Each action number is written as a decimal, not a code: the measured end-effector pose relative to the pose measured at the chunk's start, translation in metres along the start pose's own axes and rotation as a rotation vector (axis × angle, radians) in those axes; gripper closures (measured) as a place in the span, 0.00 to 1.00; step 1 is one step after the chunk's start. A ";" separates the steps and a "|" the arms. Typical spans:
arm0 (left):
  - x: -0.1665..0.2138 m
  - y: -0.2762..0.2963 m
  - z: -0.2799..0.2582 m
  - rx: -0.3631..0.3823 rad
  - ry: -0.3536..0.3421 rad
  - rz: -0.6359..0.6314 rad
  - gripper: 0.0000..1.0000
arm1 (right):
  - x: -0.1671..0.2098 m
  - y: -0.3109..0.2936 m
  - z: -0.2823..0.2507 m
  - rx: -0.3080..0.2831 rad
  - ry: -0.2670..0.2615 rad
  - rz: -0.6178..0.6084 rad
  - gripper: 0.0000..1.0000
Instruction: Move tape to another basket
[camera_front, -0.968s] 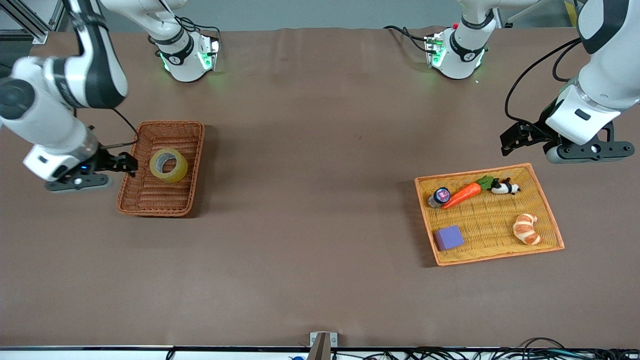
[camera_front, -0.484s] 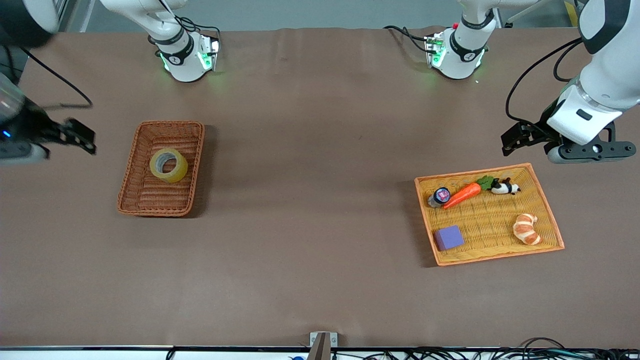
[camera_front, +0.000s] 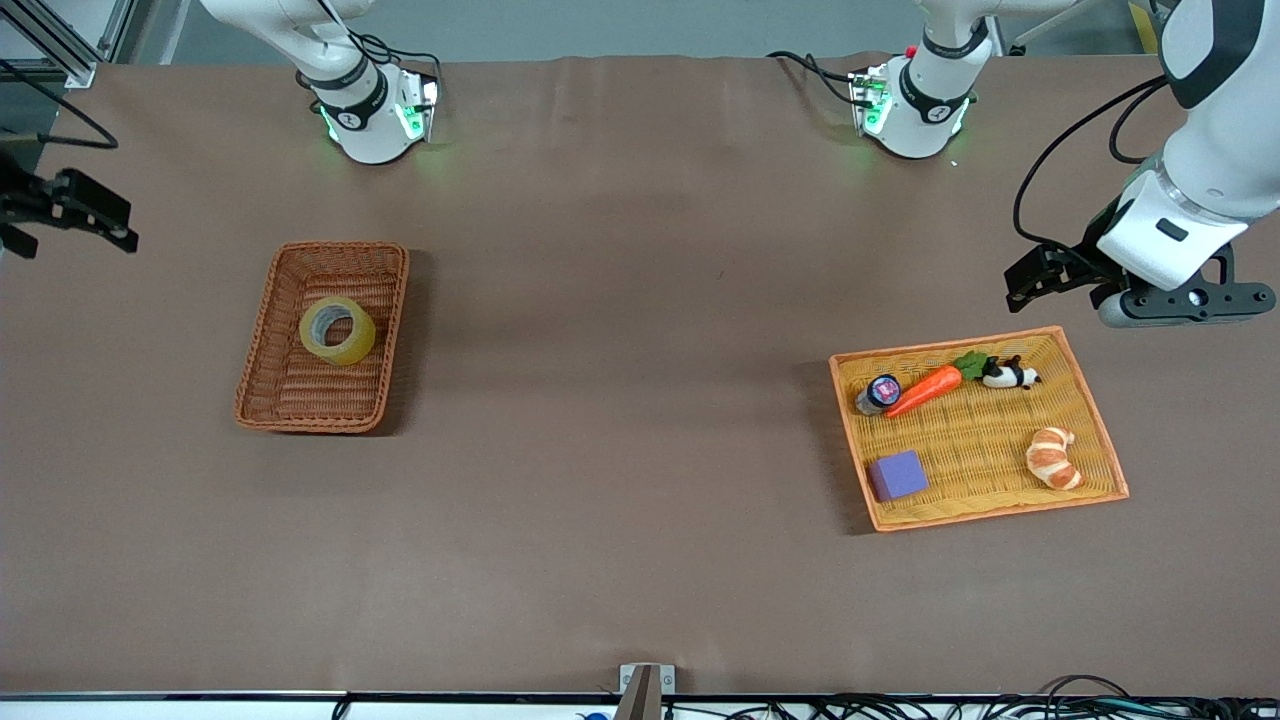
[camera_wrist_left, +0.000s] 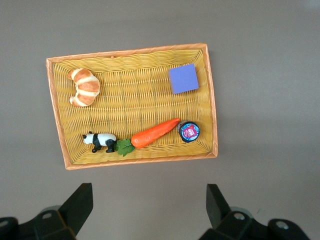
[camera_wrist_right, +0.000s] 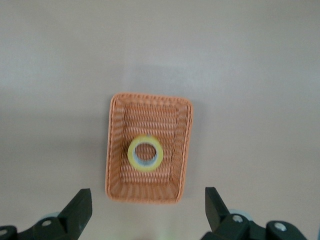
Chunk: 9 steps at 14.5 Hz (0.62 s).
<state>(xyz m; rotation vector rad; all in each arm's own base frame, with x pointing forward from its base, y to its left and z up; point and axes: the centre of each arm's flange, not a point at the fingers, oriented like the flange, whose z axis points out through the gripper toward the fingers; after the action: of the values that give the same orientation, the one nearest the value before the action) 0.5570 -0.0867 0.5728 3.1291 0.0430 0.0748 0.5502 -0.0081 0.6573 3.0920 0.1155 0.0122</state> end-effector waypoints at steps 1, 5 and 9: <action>0.000 -0.001 0.000 0.000 0.000 -0.001 0.00 | 0.001 0.003 0.007 0.000 0.009 0.004 0.00; 0.002 -0.002 -0.008 -0.003 0.016 -0.004 0.00 | -0.004 0.007 0.003 0.000 0.035 0.017 0.00; 0.004 -0.003 -0.016 -0.006 0.034 -0.005 0.00 | -0.006 0.007 -0.001 0.003 0.046 0.025 0.00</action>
<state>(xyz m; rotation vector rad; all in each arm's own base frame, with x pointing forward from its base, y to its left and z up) 0.5597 -0.0838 0.5893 3.1219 0.0504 0.1273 0.5442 -0.0151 0.6586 3.0968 0.0782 0.0844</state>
